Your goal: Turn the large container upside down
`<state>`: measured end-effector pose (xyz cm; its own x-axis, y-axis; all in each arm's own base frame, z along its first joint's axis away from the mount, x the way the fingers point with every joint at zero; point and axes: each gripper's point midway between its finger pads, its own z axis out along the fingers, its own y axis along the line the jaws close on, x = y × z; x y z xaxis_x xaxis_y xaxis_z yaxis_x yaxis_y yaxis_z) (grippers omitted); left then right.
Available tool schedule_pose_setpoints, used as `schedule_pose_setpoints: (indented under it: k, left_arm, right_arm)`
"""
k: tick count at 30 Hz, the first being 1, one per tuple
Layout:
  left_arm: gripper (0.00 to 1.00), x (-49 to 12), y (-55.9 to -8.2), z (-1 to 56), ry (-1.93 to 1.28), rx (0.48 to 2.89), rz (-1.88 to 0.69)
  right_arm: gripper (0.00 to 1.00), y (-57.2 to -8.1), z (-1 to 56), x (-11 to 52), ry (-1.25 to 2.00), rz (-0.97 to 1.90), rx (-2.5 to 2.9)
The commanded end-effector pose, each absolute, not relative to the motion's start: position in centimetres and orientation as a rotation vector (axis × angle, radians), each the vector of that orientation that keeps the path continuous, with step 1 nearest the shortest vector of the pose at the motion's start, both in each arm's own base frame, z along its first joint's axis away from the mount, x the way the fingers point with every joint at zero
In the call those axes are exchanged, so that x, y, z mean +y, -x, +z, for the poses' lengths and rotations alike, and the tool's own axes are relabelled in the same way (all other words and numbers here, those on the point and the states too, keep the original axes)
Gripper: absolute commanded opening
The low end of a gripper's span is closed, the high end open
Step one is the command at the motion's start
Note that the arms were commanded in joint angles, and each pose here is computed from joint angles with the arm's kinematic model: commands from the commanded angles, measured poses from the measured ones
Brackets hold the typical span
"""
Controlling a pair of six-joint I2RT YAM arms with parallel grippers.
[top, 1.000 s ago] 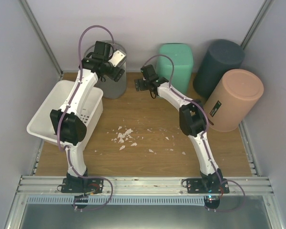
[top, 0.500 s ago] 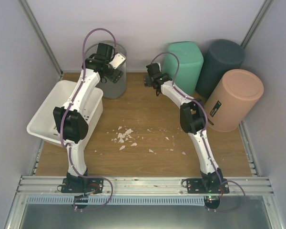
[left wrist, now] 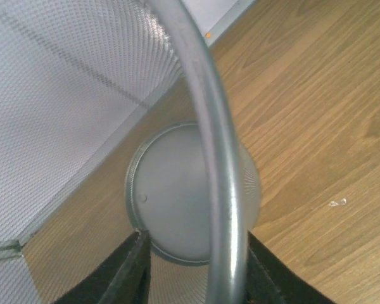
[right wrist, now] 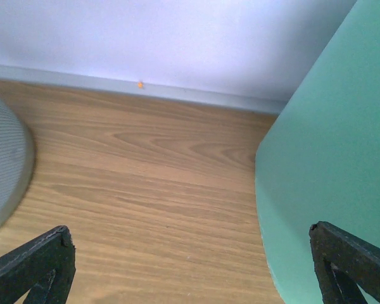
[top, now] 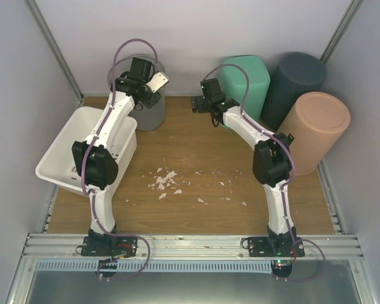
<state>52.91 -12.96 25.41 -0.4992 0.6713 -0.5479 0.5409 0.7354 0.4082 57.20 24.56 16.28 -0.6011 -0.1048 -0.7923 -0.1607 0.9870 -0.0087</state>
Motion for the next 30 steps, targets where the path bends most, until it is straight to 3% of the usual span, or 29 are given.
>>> schedule_pose_setpoints:
  k: [1,8,13,17,25,30]
  left_arm:
    - [0.32,-13.6,-51.8,27.2,-0.946,2.194,0.213]
    - [0.01,-14.0,-50.2,28.4,-0.981,2.181,0.178]
    - [0.00,-15.6,-48.8,33.2,-0.965,2.073,0.109]
    - [0.00,-17.7,-46.1,40.6,-0.889,1.907,-0.099]
    - [0.00,-20.1,-37.7,53.4,-0.770,1.546,-0.481]
    - [0.00,-22.1,-31.6,55.9,-0.813,1.422,-0.874]
  right_arm:
    - [1.00,-55.0,19.7,24.8,0.232,0.124,2.197]
    - [1.00,-51.9,22.3,24.3,0.263,0.160,2.189]
    - [1.00,-49.3,24.2,23.3,0.266,0.190,2.187]
    - [1.00,-47.2,26.5,22.9,0.277,0.236,2.187]
    - [1.00,-42.9,33.4,19.3,0.214,0.254,2.086]
    - [1.00,-39.7,39.5,14.9,0.111,0.252,1.984]
